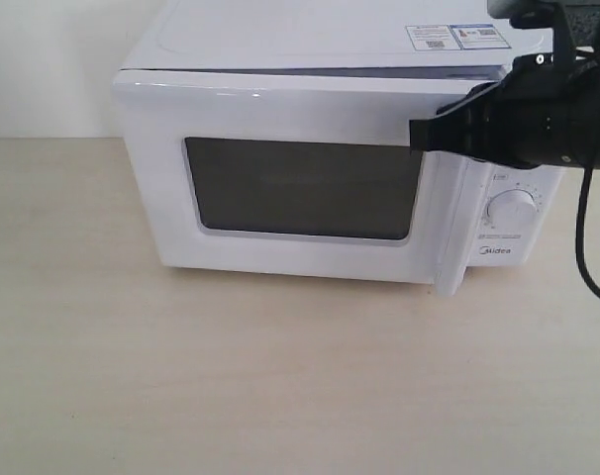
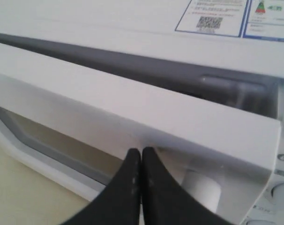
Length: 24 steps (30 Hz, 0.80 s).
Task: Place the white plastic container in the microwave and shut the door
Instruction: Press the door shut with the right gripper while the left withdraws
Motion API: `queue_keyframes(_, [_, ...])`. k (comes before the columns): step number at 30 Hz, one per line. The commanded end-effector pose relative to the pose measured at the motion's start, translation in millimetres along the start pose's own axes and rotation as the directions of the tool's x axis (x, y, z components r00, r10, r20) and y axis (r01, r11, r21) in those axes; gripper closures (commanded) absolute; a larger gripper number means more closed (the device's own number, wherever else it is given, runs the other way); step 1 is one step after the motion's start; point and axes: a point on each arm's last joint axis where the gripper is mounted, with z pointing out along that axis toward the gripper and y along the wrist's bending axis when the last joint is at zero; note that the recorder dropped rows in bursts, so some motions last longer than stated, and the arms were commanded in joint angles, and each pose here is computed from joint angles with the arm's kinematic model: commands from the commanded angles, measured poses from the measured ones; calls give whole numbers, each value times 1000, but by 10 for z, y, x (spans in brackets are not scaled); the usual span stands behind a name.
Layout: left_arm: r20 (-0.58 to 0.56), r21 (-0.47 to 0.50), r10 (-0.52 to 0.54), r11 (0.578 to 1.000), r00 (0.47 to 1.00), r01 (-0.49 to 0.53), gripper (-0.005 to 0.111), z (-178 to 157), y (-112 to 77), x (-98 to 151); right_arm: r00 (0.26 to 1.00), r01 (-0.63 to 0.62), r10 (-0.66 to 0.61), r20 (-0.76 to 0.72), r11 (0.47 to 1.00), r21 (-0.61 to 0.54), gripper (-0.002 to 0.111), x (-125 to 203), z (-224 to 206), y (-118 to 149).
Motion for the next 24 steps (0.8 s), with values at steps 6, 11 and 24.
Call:
queue_keyframes(6, [-46,-120,-14,993,999,8,102,-175,100,108,999,8,-7,-31,1000,21,109,9,164,-38])
queue_keyframes(11, [-39,-131,4,991,999,-9,102,-274,104,137,999,13,-12,-38,999,39,109,8,196,-56])
queue_keyframes(24, [-45,-234,-6,972,999,-5,102,-435,191,209,1000,24,-23,-19,996,83,109,-70,191,-91])
